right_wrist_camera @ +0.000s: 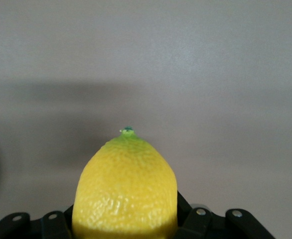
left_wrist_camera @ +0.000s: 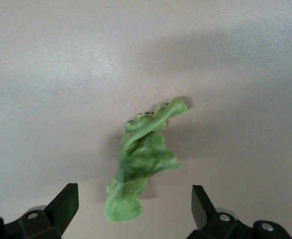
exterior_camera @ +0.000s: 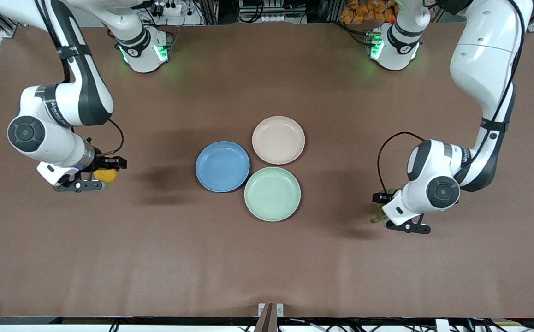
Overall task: Pick lemon and lettuce from blue and beige plates
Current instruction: 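Carry the lemon away from the plates while the left gripper carries the lettuce, then lower and release the lemon on the table while the left gripper withdraws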
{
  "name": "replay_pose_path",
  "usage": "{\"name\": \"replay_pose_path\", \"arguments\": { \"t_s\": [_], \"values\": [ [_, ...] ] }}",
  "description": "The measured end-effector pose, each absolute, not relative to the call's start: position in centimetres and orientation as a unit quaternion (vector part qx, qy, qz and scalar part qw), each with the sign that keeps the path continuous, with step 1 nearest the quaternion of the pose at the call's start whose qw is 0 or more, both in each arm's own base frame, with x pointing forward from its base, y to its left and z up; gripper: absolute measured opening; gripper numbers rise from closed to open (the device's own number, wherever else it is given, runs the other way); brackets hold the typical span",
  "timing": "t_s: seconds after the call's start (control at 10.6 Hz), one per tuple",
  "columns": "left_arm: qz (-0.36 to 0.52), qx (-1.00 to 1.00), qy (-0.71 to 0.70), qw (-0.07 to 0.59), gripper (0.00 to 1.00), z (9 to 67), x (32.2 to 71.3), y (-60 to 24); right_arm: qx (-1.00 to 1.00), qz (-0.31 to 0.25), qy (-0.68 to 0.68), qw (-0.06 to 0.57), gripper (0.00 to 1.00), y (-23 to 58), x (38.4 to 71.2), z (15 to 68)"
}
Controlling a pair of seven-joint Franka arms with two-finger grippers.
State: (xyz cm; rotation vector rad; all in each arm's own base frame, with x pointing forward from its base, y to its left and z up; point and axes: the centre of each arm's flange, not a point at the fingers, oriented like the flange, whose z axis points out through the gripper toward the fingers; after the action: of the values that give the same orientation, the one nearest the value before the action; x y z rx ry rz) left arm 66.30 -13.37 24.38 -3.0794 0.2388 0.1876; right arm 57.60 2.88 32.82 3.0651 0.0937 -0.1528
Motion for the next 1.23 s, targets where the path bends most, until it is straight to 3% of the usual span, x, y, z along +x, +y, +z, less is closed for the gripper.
{"name": "replay_pose_path", "arguments": {
  "t_s": [0.76,1.23],
  "values": [
    [0.046,-0.996,0.069,0.028,1.0,29.8,62.7,-12.9,0.998,-0.001,0.047,0.03,0.58,0.3,53.8,24.5],
    [0.039,-0.998,0.055,-0.014,1.0,34.5,59.7,-7.8,0.998,0.015,0.051,0.028,0.58,0.4,52.7,20.4]
  ]
}}
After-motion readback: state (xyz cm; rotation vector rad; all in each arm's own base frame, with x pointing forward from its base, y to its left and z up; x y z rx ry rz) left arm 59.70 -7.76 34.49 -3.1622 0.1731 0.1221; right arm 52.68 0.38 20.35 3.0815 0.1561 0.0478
